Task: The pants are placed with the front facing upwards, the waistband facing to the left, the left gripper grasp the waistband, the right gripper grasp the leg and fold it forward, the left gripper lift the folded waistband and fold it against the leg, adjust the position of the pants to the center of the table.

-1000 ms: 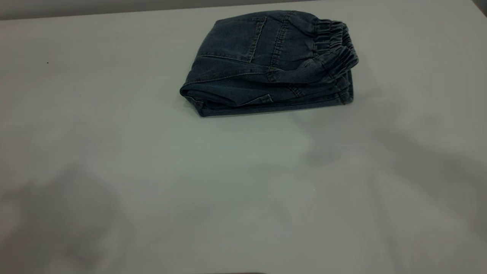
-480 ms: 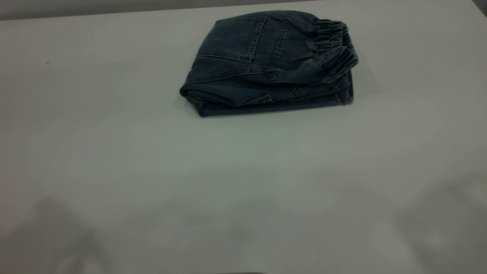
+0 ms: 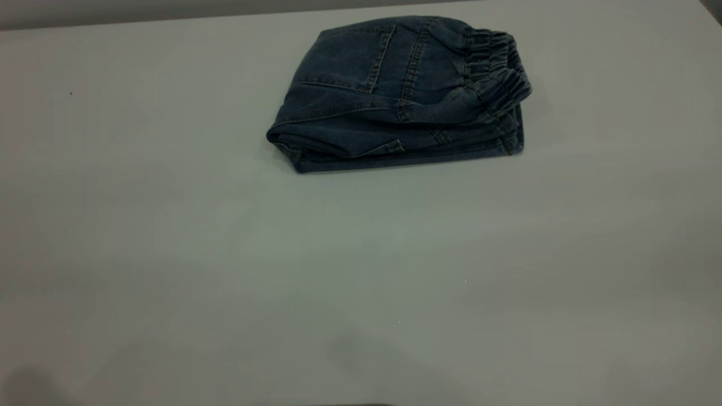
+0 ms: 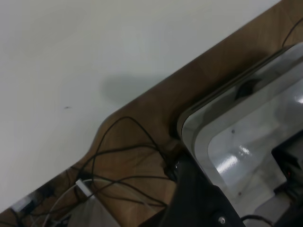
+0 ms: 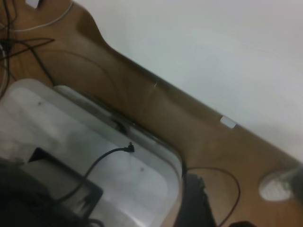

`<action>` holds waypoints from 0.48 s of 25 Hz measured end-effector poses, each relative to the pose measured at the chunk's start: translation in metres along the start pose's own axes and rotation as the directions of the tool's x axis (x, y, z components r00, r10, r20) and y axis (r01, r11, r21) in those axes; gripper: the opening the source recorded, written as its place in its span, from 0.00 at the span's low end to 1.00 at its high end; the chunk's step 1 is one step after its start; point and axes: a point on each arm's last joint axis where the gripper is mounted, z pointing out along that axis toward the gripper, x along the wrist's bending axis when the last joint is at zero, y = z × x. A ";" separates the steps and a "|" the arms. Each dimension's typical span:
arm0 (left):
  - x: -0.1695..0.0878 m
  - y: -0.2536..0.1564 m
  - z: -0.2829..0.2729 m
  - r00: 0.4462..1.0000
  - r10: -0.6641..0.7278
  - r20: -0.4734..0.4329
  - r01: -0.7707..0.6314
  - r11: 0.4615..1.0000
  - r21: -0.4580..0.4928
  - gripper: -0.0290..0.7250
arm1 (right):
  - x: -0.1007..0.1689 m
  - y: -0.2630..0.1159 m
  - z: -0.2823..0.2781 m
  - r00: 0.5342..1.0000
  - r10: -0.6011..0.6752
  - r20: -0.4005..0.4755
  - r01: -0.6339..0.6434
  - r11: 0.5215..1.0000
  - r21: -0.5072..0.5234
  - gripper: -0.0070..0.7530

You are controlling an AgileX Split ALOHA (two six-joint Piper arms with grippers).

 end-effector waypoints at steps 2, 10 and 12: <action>-0.001 -0.009 0.006 1.000 -0.020 -0.005 0.020 1.000 -0.016 0.75 | -0.002 -0.010 0.002 1.000 -0.005 0.020 0.006 0.999 -0.045 0.58; -0.005 -0.025 -0.001 0.997 -0.074 -0.015 0.072 0.992 -0.100 0.75 | -0.007 -0.024 -0.010 0.995 0.035 0.095 -0.017 0.983 -0.181 0.58; -0.006 -0.028 -0.004 0.997 -0.072 -0.018 0.069 0.990 -0.125 0.75 | -0.008 -0.024 -0.010 0.994 0.039 0.100 -0.020 0.983 -0.183 0.58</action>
